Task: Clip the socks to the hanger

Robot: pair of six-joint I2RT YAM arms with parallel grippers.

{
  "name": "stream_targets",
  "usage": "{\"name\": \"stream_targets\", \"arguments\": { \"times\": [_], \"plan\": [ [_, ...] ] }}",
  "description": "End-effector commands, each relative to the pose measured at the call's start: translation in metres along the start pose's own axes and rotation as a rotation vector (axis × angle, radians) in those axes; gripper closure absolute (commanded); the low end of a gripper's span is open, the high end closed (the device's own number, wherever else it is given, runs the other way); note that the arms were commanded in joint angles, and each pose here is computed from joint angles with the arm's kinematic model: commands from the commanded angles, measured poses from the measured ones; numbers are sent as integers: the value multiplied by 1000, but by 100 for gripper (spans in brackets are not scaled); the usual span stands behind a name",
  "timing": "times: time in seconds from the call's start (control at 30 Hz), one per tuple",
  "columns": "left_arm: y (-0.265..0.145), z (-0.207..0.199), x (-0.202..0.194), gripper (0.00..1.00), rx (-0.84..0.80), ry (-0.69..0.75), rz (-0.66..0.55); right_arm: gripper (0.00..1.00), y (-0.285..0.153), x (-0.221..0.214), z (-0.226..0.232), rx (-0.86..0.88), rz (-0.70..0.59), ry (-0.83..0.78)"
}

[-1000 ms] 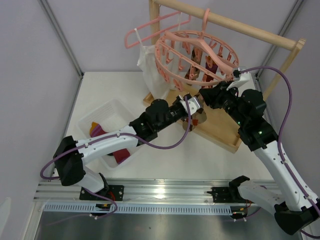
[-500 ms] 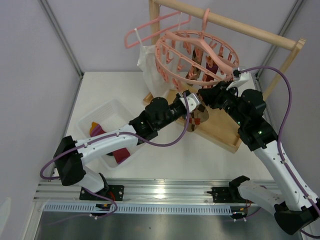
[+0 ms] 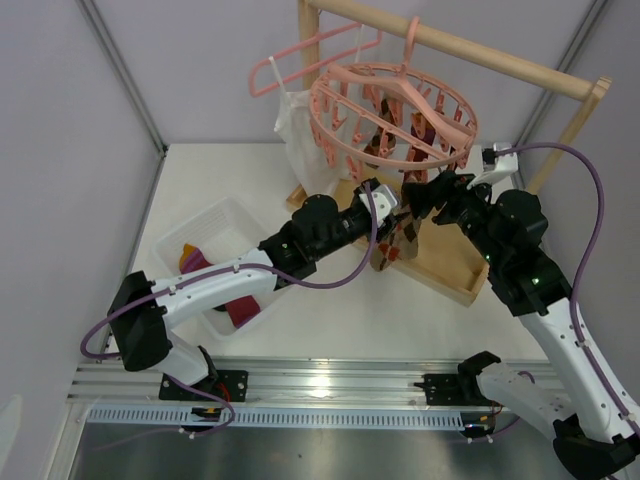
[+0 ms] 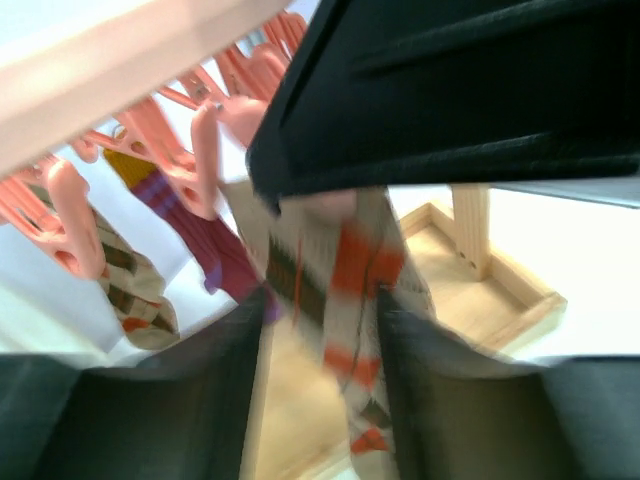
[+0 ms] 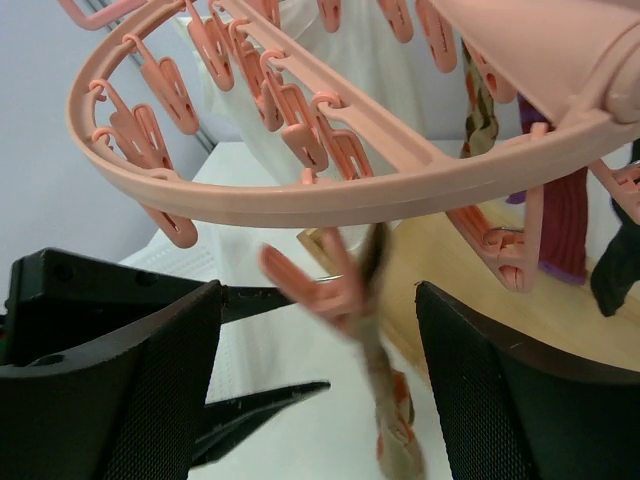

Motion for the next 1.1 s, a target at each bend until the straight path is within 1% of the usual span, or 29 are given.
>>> {"name": "stream_targets", "arguments": {
  "times": [0.0, 0.03, 0.07, 0.1, 0.13, 0.17, 0.3, 0.33, 0.37, 0.4, 0.43, 0.47, 0.5, 0.57, 0.6, 0.63, 0.7, 0.83, 0.9, 1.07],
  "plan": [
    [1, -6, 20, 45, -35, -96, -48, 20, -15, 25, 6, -9, -70, -57],
    [-2, -7, 19, 26, -42, -112, -35, 20, -17, 25, 6, -9, -70, -68],
    [-5, -7, 21, 18, -45, -138, -30, 20, -19, 28, 8, -4, -72, -77],
    [-8, -7, 21, 12, -43, -151, -20, 21, -20, 27, 7, -9, -63, -97],
    [-16, -2, 30, 3, -35, -162, -31, 21, -21, 28, 7, -8, -62, -111],
    [-21, -2, 28, 0, -37, -190, -9, 21, -23, 29, 8, -1, -54, -124],
    [-48, 9, 33, 0, -5, -260, 53, 24, -26, 29, 11, 14, -36, -177],
    [-54, 17, 29, 0, 28, -274, 84, 26, -26, 25, 15, 45, -15, -196],
    [-66, 17, 27, 1, 22, -324, 127, 28, -26, 24, 18, 64, -8, -206],
    [-73, 23, 32, 0, 28, -345, 132, 29, -26, 22, 21, 81, 5, -210],
    [-79, 31, 28, 0, 40, -372, 150, 31, -26, 18, 28, 128, 30, -221],
    [-91, 39, 33, 0, 52, -422, 165, 32, -26, 15, 32, 155, 48, -227],
    [-96, 41, 35, 0, 39, -446, 166, 32, -25, 12, 35, 178, 66, -230],
    [-113, 69, 35, 0, 81, -511, 175, 35, -18, -2, 43, 239, 135, -232],
    [-117, 75, 35, 1, 85, -530, 178, 35, -20, -4, 47, 264, 145, -232],
    [-120, 78, 36, 0, 76, -545, 175, 35, -15, -12, 49, 291, 180, -229],
    [-128, 100, 38, 1, 129, -550, 177, 36, -9, -18, 52, 313, 192, -223],
    [-131, 129, 39, 0, 183, -544, 179, 36, 9, -34, 55, 329, 218, -230],
    [-130, 139, 47, 1, 183, -542, 147, 36, 18, -40, 53, 318, 217, -238],
    [-108, 149, 54, 0, 147, -534, 96, 36, 40, -39, 23, 176, 154, -229]
  ]
}}
Point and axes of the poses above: each gripper's point midway between its finger pads, its own y axis out along the fingers, its own z axis along the line the jaws close on, x = y × z, the point moved 1 cm from there along -y, back along the fingers, and after that the axes turned 15 degrees about y, right-handed, at the moved point
